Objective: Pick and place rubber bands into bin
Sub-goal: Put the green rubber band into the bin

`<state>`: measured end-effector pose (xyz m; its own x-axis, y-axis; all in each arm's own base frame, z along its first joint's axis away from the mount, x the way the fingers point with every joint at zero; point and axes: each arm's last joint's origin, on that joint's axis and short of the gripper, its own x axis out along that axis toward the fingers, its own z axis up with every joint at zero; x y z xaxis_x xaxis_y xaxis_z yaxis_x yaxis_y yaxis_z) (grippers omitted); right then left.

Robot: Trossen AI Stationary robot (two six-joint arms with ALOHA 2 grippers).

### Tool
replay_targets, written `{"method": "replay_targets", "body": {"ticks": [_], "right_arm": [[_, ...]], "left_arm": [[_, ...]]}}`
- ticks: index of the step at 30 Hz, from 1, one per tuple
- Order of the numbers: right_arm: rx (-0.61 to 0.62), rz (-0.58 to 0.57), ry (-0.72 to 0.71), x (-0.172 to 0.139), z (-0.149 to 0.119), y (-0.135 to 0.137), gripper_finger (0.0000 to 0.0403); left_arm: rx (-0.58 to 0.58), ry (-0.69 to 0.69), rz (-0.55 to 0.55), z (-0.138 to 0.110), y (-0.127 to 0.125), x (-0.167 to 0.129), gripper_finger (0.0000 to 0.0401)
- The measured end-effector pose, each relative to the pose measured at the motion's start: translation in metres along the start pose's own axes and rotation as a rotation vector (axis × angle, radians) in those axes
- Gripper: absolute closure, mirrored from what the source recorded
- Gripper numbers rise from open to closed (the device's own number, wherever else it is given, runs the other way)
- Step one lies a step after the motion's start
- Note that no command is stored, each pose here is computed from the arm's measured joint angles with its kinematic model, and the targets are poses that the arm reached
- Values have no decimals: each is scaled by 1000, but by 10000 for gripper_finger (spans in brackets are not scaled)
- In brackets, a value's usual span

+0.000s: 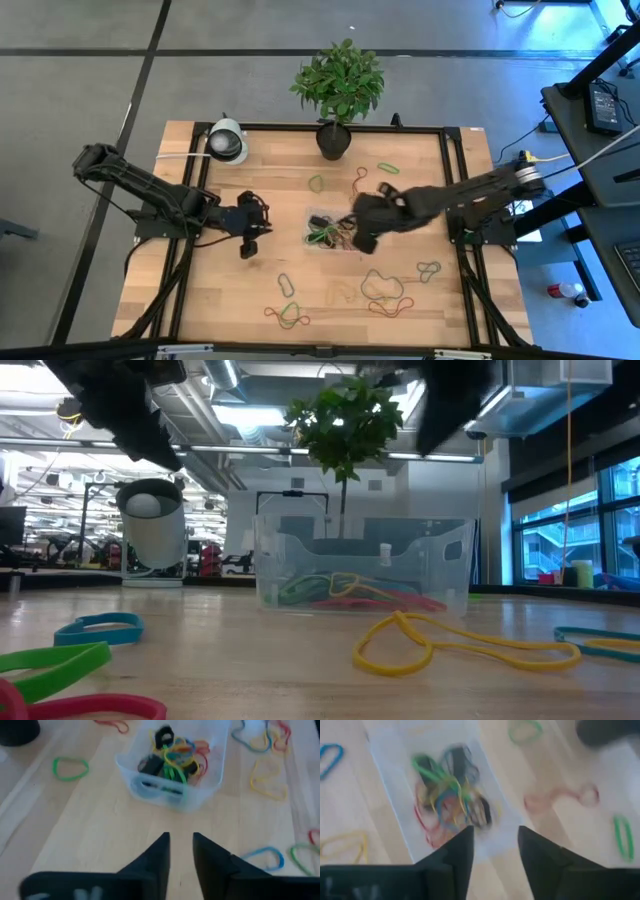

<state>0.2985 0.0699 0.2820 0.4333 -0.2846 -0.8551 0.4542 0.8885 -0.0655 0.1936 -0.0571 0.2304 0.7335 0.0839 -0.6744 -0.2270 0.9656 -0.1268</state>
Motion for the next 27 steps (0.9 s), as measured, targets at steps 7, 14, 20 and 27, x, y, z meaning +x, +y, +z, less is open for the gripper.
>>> {"method": "replay_targets", "body": {"ticks": [7, 14, 20, 27], "right_arm": [[240, 80, -7, -12, -88, -34, 310], [303, 220, -66, -16, -136, -60, 342], [260, 240, -92, -13, -153, -79, 355], [202, 217, -81, -1, -170, -88, 357]], "left_arm": [[-102, -176, 106, 24, 15, 2, 259], [-206, -224, 296, 83, 50, 11, 253], [-222, -36, 358, 119, 85, 59, 253], [-342, 142, 422, 134, 122, 122, 272]]}}
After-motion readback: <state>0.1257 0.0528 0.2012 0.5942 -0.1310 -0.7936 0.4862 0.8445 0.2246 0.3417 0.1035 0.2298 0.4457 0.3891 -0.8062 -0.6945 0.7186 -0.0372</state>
